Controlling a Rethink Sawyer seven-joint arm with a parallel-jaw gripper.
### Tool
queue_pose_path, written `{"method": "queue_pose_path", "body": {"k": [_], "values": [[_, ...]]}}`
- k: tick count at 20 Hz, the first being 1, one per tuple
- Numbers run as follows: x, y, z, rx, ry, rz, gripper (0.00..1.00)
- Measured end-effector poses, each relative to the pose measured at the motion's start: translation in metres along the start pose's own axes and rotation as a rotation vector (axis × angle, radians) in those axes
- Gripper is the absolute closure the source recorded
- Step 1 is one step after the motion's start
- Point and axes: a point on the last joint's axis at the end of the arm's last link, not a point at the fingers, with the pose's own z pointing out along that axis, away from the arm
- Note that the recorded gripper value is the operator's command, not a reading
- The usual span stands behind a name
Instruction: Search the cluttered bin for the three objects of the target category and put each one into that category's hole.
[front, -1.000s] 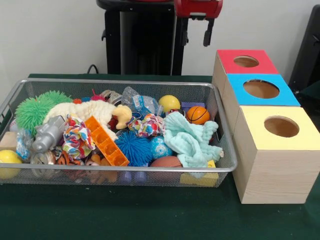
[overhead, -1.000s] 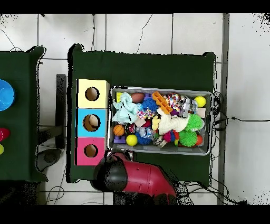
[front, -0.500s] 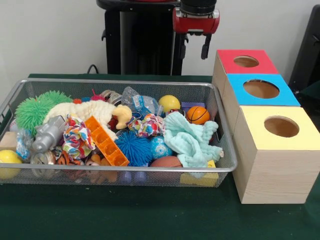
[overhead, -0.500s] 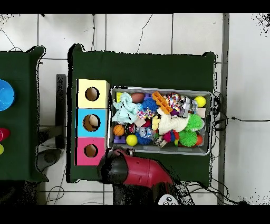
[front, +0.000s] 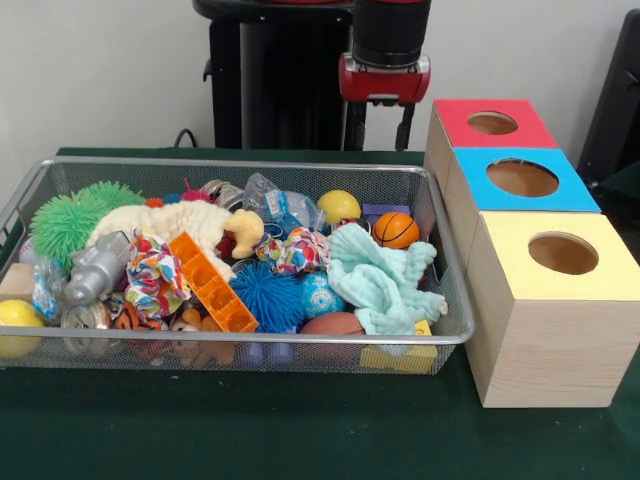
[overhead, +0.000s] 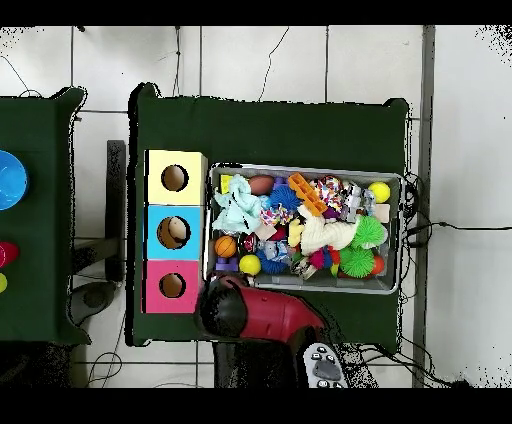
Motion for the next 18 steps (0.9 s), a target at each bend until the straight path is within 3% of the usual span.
{"method": "queue_pose_path", "body": {"k": [8, 18], "values": [[-0.001, -0.008, 0.025, -0.017, 0.014, -0.019, 0.0], [-0.006, -0.021, 0.031, -0.017, 0.004, -0.039, 0.0]]}}
